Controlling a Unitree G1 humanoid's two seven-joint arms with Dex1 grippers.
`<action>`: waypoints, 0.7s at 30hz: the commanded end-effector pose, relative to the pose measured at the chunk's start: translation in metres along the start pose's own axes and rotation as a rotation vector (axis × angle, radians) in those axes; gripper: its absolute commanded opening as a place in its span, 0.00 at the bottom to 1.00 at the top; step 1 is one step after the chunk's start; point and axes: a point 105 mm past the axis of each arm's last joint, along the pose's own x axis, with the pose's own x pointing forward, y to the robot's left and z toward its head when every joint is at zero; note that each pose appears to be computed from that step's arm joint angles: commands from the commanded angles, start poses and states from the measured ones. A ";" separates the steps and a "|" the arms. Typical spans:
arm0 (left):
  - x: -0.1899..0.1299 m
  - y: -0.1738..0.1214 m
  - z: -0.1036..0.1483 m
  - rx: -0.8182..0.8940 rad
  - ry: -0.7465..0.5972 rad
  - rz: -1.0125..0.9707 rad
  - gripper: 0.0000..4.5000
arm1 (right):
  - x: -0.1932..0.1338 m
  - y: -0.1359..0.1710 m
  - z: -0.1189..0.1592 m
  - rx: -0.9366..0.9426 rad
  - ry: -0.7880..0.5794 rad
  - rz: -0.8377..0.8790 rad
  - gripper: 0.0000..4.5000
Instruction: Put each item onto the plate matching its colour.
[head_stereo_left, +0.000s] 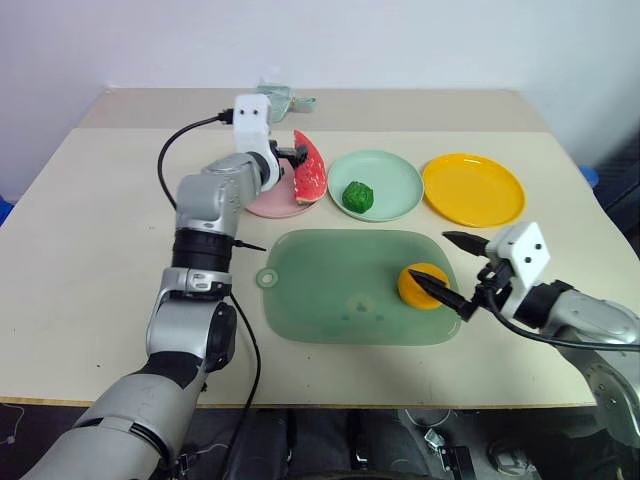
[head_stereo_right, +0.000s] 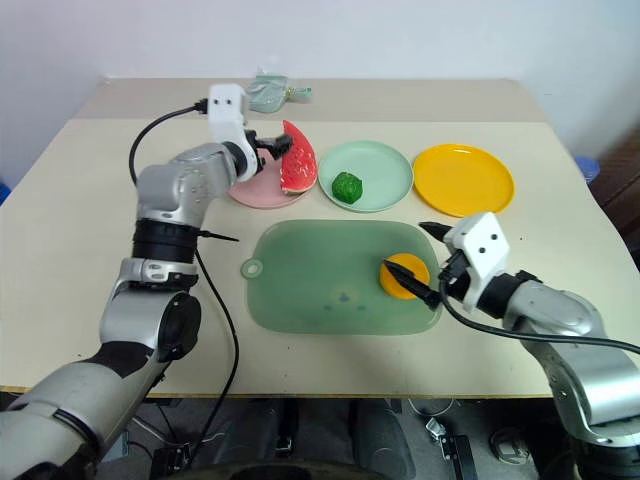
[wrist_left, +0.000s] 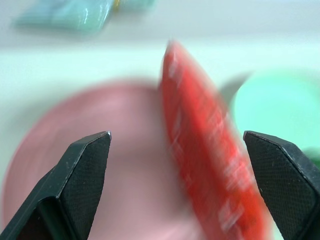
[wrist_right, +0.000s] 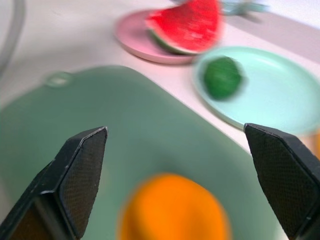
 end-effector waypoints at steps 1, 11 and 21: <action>-0.034 -0.018 0.010 0.128 -0.115 -0.257 0.99 | -0.012 -0.004 -0.006 -0.017 0.037 -0.015 1.00; -0.113 -0.035 -0.085 0.398 0.168 -0.688 0.99 | 0.003 0.007 -0.034 0.002 0.116 0.003 1.00; -0.112 -0.050 -0.099 0.405 0.160 -0.696 1.00 | 0.001 0.005 -0.056 0.039 0.159 -0.001 0.72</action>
